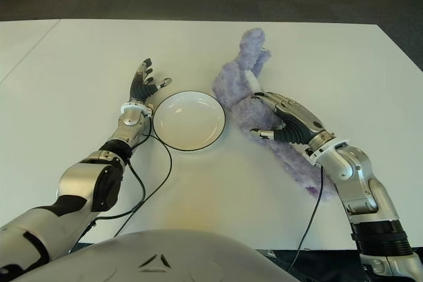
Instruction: Put the doll into the plate.
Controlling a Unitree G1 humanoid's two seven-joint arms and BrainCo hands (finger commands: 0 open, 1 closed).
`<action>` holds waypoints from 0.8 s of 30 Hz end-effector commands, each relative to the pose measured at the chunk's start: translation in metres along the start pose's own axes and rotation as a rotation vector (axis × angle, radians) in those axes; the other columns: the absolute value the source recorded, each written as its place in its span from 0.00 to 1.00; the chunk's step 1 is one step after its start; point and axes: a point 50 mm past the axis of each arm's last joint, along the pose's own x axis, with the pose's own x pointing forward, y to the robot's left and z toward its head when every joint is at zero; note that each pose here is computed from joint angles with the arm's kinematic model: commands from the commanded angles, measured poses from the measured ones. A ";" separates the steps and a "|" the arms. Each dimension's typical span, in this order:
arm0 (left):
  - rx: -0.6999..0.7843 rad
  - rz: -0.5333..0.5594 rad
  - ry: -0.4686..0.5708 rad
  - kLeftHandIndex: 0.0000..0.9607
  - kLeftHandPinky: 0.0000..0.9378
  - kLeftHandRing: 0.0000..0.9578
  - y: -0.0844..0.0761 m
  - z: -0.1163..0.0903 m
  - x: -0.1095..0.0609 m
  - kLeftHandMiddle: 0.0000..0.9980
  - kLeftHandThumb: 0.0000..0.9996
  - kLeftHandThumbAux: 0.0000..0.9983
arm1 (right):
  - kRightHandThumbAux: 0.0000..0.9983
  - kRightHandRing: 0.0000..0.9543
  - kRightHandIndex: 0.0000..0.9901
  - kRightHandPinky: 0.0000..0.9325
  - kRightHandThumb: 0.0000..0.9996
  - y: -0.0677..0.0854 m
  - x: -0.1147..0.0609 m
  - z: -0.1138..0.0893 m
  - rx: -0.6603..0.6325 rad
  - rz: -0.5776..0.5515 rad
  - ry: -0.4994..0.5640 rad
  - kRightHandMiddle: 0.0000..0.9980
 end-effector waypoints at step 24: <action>-0.012 -0.044 0.402 0.06 0.12 0.08 -0.013 -0.088 -0.058 0.07 0.00 0.80 | 0.66 0.44 0.38 0.55 0.62 0.087 0.030 -0.021 0.132 0.109 0.054 0.30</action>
